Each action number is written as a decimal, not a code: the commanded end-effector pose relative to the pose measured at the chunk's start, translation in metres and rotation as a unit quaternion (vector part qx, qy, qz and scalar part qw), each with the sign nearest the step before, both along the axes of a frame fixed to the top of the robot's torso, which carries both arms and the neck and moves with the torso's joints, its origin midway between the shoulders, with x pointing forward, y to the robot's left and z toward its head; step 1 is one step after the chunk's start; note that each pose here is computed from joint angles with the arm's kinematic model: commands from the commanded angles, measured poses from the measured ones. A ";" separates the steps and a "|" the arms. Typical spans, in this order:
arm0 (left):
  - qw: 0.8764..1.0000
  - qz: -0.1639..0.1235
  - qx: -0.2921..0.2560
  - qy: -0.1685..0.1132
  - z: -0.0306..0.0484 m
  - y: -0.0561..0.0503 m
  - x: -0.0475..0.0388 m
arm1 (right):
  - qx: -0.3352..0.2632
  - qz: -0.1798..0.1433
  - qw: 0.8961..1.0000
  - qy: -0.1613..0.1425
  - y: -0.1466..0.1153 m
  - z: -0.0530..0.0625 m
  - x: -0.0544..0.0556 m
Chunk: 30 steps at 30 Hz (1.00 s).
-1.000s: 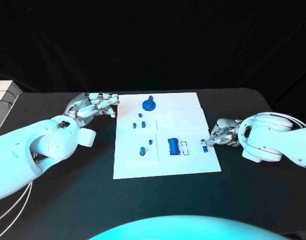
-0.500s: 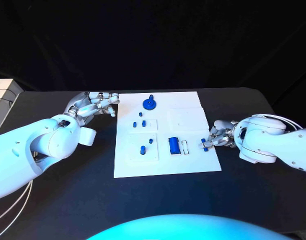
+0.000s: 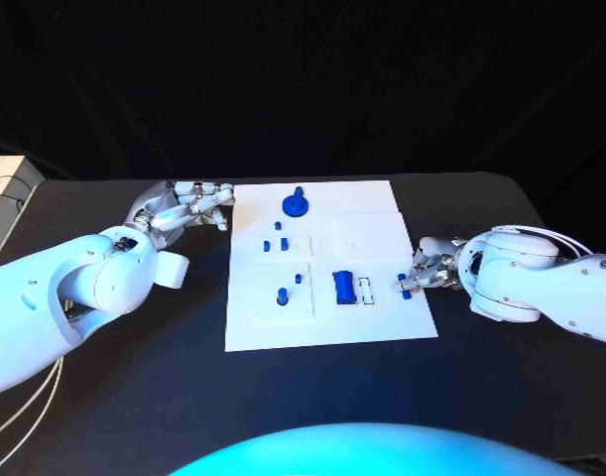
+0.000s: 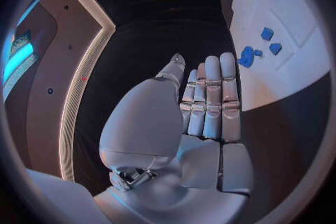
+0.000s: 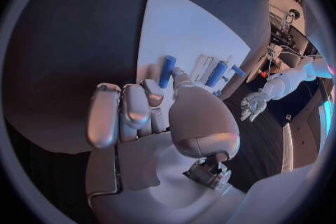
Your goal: Assemble the parts on the task board
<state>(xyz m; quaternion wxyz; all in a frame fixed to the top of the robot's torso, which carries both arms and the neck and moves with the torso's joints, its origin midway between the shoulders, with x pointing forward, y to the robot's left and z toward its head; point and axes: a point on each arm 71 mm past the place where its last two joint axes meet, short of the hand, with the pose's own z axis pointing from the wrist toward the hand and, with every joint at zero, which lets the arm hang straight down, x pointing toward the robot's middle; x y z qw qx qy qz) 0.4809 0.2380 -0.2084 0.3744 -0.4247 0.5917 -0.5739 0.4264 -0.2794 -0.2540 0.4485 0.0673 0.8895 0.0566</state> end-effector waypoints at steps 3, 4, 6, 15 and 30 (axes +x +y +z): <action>1.000 -0.005 -0.005 0.000 0.0003 -0.001 -0.0007 | -0.014 0.022 0.999 0.020 0.002 -0.011 -0.005; 1.000 -0.005 -0.005 0.000 0.0003 -0.001 -0.0007 | -0.012 0.024 0.999 0.022 0.003 -0.012 -0.006; 1.000 -0.005 -0.005 0.000 0.0003 -0.001 -0.0008 | -0.007 0.026 0.999 0.026 0.005 -0.012 -0.007; 1.000 -0.004 -0.004 0.000 0.0003 0.000 -0.0008 | 0.035 0.019 0.998 0.041 0.010 -0.014 -0.010; 1.000 -0.004 -0.004 0.001 0.0001 0.000 -0.0008 | 0.110 -0.031 0.993 0.032 0.006 -0.010 -0.009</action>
